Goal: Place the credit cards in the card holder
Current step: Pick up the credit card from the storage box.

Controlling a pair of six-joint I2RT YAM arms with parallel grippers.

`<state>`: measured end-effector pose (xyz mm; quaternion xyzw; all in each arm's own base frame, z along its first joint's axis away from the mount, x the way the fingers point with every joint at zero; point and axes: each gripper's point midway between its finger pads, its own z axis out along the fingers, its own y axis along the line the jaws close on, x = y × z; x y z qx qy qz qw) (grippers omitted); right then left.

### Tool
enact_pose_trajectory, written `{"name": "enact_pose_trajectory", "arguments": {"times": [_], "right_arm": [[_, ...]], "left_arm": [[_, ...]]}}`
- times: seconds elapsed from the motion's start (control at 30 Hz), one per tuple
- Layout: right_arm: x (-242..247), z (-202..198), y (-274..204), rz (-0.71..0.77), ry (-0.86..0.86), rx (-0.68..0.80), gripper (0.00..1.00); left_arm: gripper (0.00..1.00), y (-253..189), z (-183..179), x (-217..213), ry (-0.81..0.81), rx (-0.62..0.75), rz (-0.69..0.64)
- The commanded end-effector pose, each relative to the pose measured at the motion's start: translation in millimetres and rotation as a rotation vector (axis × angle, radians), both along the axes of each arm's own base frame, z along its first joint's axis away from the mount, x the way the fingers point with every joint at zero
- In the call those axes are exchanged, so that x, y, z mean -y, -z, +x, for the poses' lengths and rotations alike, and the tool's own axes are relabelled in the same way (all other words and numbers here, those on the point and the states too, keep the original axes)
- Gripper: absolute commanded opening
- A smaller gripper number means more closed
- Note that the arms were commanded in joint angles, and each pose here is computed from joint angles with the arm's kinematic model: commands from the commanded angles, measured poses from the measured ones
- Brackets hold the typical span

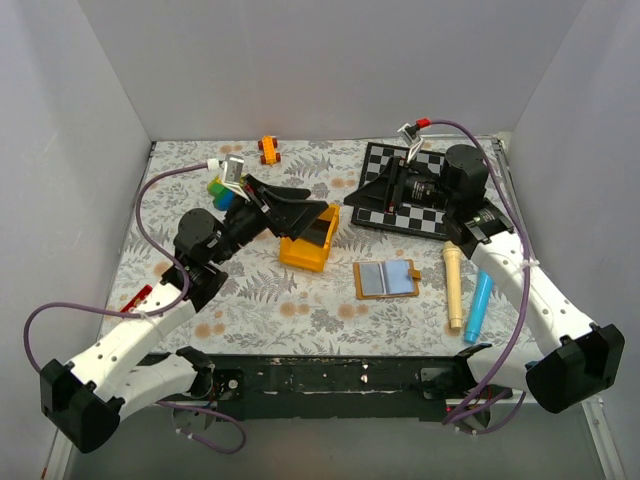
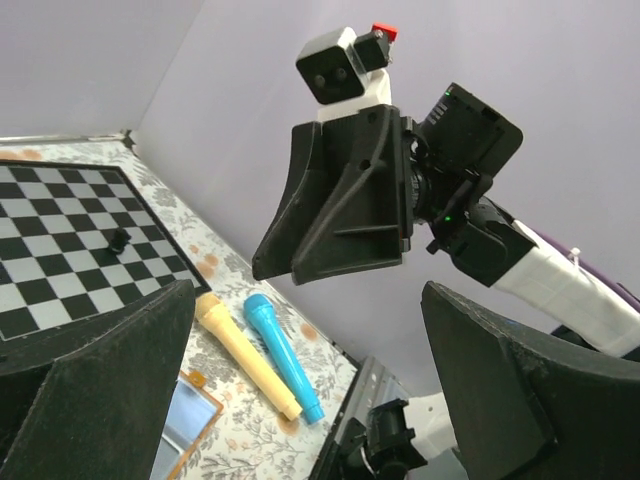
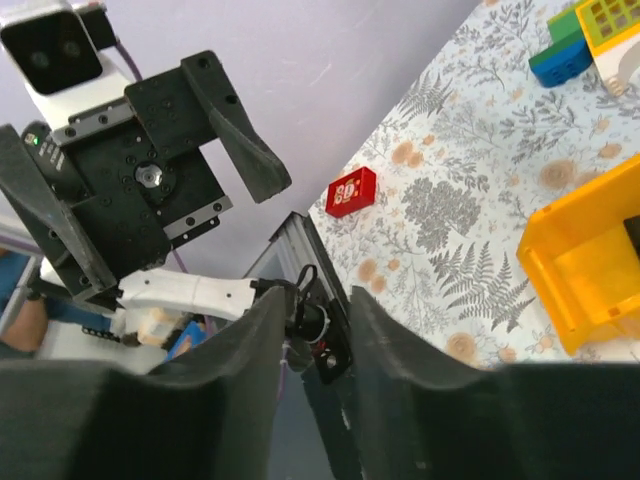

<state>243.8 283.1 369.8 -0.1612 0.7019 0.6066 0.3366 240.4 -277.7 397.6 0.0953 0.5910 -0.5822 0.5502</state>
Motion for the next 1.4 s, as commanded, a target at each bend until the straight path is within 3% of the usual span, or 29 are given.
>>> {"name": "enact_pose_trajectory", "arguments": {"times": [0.0, 0.07, 0.1, 0.23, 0.43, 0.53, 0.67, 0.73, 0.87, 1.03, 1.17, 1.37], "right_arm": [[7.5, 0.3, -18.2, -0.028, 0.05, 0.092, 0.64], [9.5, 1.0, -16.6, -0.043, 0.066, 0.093, 0.8], [10.4, 3.1, -13.5, -0.057, 0.076, 0.094, 0.82], [15.8, 21.4, 6.7, -0.159, 0.149, 0.085, 0.85], [9.7, 70.4, 63.0, -0.494, 0.265, 0.062, 0.88], [-8.2, 93.5, 93.3, -0.663, 0.294, 0.061, 0.78], [-15.9, 122.1, 129.8, -0.837, 0.378, 0.03, 0.56], [-13.6, 131.9, 147.8, -0.915, 0.416, -0.002, 0.34], [-18.7, 141.2, 180.5, -0.972, 0.4, -0.039, 0.13], [-56.0, 138.2, 202.2, -0.89, 0.243, -0.057, 0.01], [-85.9, 143.0, 204.5, -0.83, 0.194, -0.02, 0.01], [-108.5, 158.9, 225.0, -0.855, 0.181, -0.054, 0.01]], "left_arm": [[0.98, 20.4, 10.0, -13.2, -0.106, -0.04, 0.066], [0.98, 22.3, 11.7, -17.7, -0.134, -0.046, 0.077], [0.98, 25.2, 14.2, -20.2, -0.154, -0.06, 0.088], [0.98, 57.4, 35.9, -37.9, -0.286, -0.184, 0.188], [0.98, 149.1, 67.6, -90.8, -0.478, -0.492, 0.358], [0.98, 189.0, 71.0, -120.9, -0.586, -0.593, 0.428], [0.98, 207.6, 69.2, -141.2, -0.651, -0.629, 0.466], [0.98, 210.3, 68.1, -143.9, -0.658, -0.63, 0.473], [0.98, 212.9, 68.9, -144.3, -0.66, -0.63, 0.481], [0.98, 217.7, 71.7, -142.8, -0.654, -0.634, 0.492], [0.98, 216.5, 71.9, -143.8, -0.658, -0.628, 0.494], [0.98, 220.7, 70.4, -158.4, -0.682, -0.655, 0.498]]}}
